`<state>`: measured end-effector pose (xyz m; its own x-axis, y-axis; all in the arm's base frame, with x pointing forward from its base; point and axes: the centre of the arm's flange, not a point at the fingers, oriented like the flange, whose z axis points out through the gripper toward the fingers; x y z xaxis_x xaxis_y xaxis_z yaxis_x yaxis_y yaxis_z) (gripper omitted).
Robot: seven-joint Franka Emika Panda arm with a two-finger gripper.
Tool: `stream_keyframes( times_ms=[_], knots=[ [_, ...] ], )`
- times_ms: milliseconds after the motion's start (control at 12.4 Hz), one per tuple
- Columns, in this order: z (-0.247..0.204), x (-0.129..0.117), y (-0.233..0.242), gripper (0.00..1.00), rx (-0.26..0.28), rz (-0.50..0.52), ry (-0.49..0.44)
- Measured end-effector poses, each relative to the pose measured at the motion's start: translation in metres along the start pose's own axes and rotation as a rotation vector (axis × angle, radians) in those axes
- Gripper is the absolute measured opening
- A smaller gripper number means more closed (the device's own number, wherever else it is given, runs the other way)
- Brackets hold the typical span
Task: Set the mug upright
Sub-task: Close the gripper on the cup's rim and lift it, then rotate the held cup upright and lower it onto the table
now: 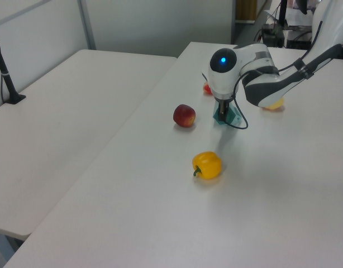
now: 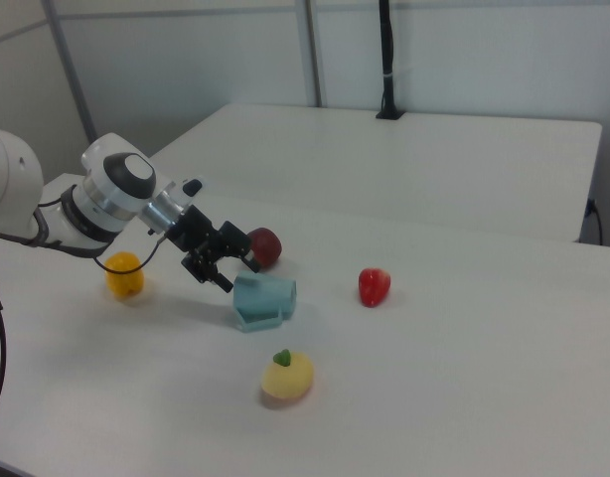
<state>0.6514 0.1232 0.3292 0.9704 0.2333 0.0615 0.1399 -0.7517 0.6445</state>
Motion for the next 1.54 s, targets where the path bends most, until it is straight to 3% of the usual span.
stream_keyframes(
  times_ms=[566,647,890,971,1294,1537],
  knots=[
    [0.052,-0.01,0.005,0.99,-0.156,-0.016,0.005],
    [0.057,-0.011,0.01,0.95,-0.176,-0.024,0.008],
    [0.068,-0.013,0.017,0.48,-0.195,-0.033,0.01],
    [0.066,-0.013,0.018,0.38,-0.196,-0.032,0.013],
    [0.051,-0.007,0.032,0.11,-0.206,-0.006,0.043],
    [0.046,-0.009,0.038,0.11,-0.148,0.044,0.018]
  ],
)
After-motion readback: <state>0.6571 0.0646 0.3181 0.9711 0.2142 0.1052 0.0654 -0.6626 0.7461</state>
